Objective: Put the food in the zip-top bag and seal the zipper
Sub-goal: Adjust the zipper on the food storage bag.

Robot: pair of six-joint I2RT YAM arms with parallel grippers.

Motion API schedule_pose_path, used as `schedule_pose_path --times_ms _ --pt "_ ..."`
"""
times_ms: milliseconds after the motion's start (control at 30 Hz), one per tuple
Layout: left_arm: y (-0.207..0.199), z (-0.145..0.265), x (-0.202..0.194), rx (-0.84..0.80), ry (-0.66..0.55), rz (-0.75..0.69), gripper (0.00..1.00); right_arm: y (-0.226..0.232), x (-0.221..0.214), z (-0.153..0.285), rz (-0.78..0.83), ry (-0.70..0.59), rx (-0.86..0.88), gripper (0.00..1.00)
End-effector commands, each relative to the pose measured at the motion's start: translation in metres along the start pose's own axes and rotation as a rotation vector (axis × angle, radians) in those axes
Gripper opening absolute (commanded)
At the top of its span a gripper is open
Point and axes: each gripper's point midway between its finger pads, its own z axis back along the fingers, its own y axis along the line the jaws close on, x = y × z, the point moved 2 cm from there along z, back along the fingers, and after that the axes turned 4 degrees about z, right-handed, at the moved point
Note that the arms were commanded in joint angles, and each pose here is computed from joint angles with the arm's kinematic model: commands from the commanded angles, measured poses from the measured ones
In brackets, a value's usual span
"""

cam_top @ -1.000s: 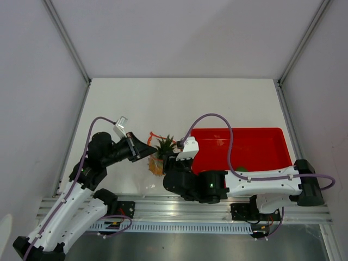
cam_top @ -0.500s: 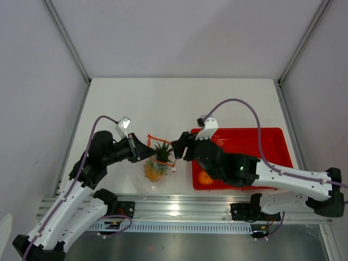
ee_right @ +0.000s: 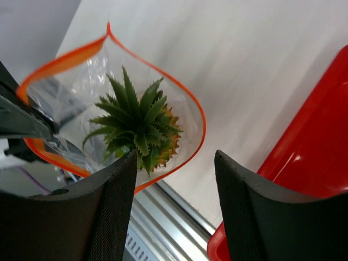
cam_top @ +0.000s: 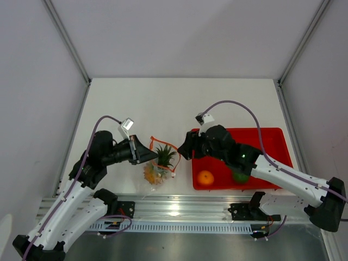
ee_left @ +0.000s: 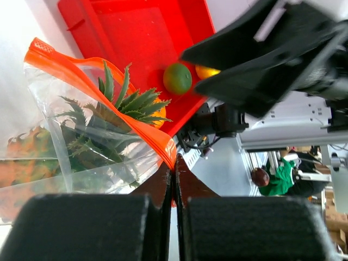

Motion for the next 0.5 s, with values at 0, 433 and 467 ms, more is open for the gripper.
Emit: schedule_pose_path --times_ms 0,433,467 --pt "-0.030 0.010 0.006 -0.107 -0.001 -0.090 0.00 0.015 -0.020 -0.012 0.073 0.091 0.155 0.60" --pt "-0.037 0.020 -0.003 -0.127 0.030 -0.109 0.00 0.006 -0.036 -0.042 0.087 0.145 0.181 0.47" --pt "-0.038 0.020 -0.003 -0.131 0.031 -0.109 0.01 0.006 -0.036 -0.043 0.086 0.148 0.181 0.47"
